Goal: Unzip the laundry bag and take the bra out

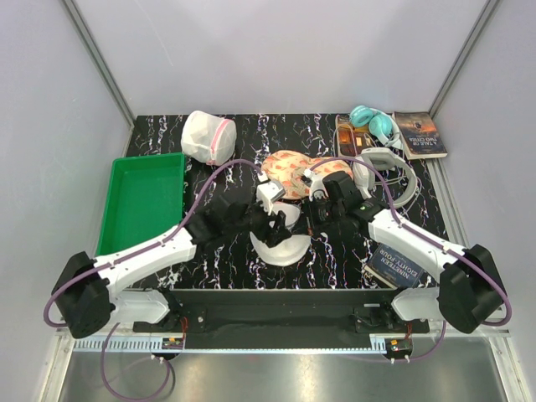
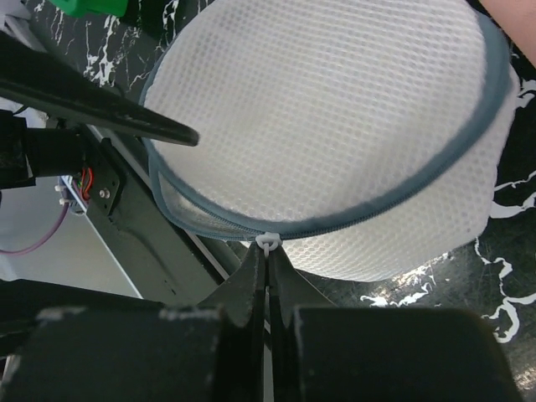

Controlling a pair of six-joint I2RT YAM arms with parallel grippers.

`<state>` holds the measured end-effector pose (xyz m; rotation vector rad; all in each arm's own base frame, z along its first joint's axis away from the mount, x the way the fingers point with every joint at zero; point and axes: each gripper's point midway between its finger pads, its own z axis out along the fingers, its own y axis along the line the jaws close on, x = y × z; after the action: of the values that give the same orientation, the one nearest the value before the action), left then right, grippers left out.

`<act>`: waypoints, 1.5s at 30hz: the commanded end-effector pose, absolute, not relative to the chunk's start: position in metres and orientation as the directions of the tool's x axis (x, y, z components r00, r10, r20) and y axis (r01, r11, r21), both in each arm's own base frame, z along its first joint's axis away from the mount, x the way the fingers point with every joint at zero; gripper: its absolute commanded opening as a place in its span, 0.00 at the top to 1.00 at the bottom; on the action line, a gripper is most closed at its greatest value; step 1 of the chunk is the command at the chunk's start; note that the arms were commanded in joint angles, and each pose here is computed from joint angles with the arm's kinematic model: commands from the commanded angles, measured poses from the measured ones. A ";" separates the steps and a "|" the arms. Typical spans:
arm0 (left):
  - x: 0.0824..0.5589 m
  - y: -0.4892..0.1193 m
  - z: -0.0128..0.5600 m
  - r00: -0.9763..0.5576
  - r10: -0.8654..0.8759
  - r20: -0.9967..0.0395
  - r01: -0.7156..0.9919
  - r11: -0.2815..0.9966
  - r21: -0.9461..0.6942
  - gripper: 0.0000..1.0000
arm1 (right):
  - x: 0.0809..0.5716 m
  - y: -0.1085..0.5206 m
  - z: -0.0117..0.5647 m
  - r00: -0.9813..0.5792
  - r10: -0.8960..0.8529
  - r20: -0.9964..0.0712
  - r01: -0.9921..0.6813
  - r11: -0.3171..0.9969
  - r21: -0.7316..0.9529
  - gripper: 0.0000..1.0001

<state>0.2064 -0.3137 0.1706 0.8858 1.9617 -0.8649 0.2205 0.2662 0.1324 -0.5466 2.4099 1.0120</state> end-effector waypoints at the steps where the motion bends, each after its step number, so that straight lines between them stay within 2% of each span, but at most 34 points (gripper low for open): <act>1: 0.216 -0.327 0.194 -0.395 0.210 -0.894 0.829 0.501 -0.249 0.27 | 0.219 0.280 0.157 -0.777 -0.169 -0.606 -0.576 0.577 0.579 1.00; 20: 0.219 -0.336 0.171 -0.400 0.232 -0.887 0.840 0.480 -0.253 0.27 | 0.221 0.283 0.157 -0.794 -0.149 -0.590 -0.551 0.587 0.593 1.00; 25: 0.223 -0.333 0.161 -0.407 0.259 -0.876 0.831 0.502 -0.238 0.29 | 0.221 0.282 0.159 -0.793 -0.142 -0.593 -0.549 0.590 0.592 1.00; 29: 0.224 -0.327 0.154 -0.407 0.278 -0.870 0.823 0.525 -0.217 0.41 | 0.221 0.282 0.159 -0.792 -0.142 -0.595 -0.549 0.592 0.590 1.00; 30: 0.224 -0.326 0.153 -0.407 0.280 -0.870 0.821 0.530 -0.214 0.49 | 0.220 0.282 0.158 -0.792 -0.144 -0.593 -0.550 0.591 0.591 1.00; 32: 0.224 -0.324 0.152 -0.404 0.284 -0.870 0.819 0.536 -0.205 0.57 | 0.221 0.281 0.159 -0.790 -0.142 -0.597 -0.551 0.593 0.588 1.00; 33: 0.224 -0.322 0.151 -0.407 0.286 -0.868 0.816 0.540 -0.204 0.68 | 0.221 0.281 0.158 -0.792 -0.139 -0.595 -0.547 0.596 0.588 1.00; 36: 0.224 -0.319 0.147 -0.411 0.296 -0.862 0.812 0.549 -0.199 0.81 | 0.221 0.279 0.157 -0.791 -0.136 -0.597 -0.544 0.603 0.584 1.00; 37: 0.224 -0.318 0.147 -0.411 0.296 -0.862 0.812 0.549 -0.199 0.88 | 0.221 0.279 0.157 -0.792 -0.136 -0.596 -0.542 0.606 0.582 1.00; 40: 0.223 -0.316 0.142 -0.414 0.305 -0.858 0.810 0.553 -0.194 1.00 | 0.223 0.277 0.156 -0.791 -0.128 -0.599 -0.536 0.619 0.575 1.00; 45: 0.220 -0.312 0.139 -0.407 0.313 -0.858 0.813 0.552 -0.184 1.00 | 0.229 0.272 0.148 -0.799 -0.122 -0.588 -0.508 0.660 0.554 1.00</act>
<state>0.2166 -0.3210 0.1397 0.9170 1.9863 -0.8220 0.2186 0.2717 0.1360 -0.5139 2.4132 1.0407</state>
